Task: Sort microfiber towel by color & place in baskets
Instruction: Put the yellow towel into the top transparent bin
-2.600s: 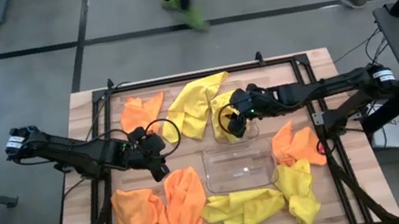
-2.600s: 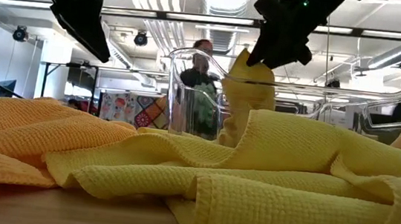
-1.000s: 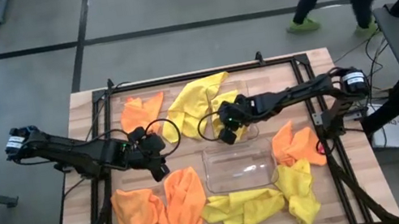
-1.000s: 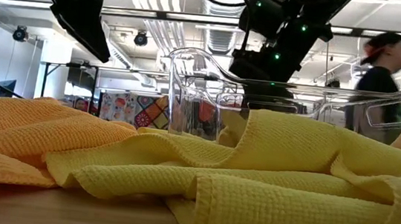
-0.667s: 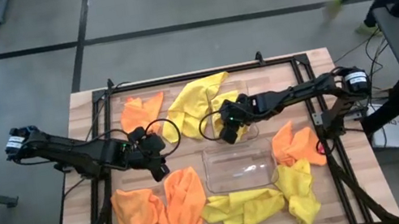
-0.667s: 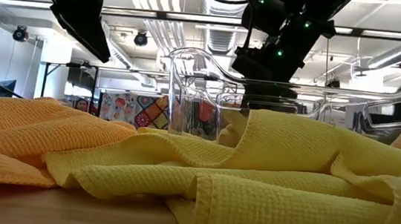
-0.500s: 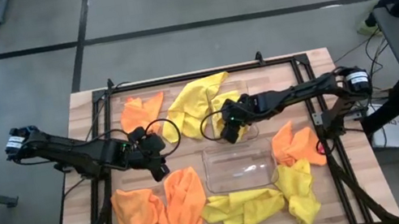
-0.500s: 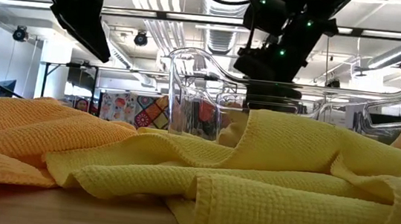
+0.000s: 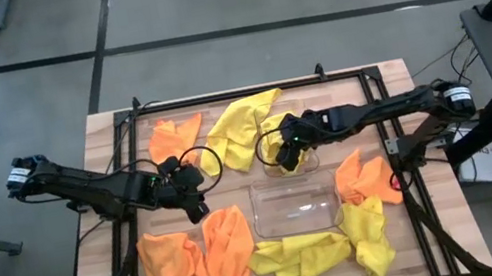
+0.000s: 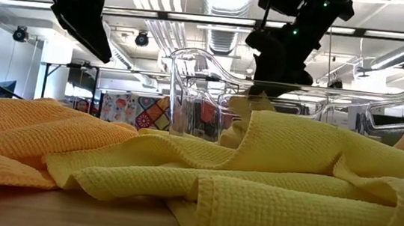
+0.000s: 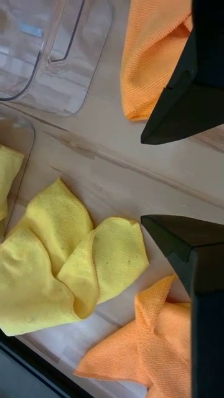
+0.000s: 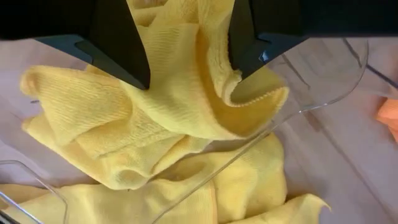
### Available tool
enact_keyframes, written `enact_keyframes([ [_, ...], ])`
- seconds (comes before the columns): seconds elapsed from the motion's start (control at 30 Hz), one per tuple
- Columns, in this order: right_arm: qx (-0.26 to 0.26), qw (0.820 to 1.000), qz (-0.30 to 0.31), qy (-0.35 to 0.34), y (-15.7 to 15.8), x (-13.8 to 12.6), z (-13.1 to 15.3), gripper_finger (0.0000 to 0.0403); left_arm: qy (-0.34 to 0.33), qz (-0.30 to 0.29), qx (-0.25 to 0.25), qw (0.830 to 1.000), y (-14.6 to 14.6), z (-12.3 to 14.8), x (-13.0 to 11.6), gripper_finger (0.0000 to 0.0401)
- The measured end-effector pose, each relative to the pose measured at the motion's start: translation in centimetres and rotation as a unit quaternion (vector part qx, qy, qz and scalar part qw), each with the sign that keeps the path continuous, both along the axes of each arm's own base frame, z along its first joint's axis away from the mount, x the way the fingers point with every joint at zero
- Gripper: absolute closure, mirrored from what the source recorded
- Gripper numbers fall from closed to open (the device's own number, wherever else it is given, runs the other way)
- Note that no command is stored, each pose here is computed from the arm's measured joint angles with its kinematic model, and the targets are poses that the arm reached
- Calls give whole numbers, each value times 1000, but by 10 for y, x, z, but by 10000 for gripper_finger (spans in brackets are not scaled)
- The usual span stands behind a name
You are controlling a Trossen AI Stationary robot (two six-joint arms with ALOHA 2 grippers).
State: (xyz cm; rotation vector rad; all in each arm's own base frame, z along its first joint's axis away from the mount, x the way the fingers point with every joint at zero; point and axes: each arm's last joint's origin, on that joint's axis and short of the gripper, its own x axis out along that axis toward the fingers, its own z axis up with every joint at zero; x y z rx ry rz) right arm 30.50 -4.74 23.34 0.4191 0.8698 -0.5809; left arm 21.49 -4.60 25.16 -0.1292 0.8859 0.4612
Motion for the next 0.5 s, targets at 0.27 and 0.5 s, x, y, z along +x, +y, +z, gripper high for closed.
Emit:
enact_keyframes([
  [0.27,23,999,-26,15,2,-7,2,204,0,-1,-3,1000,0,0,0,221],
  [0.5,30,998,-27,54,5,-13,8,202,5,-8,-14,1000,-1,0,0,221],
])
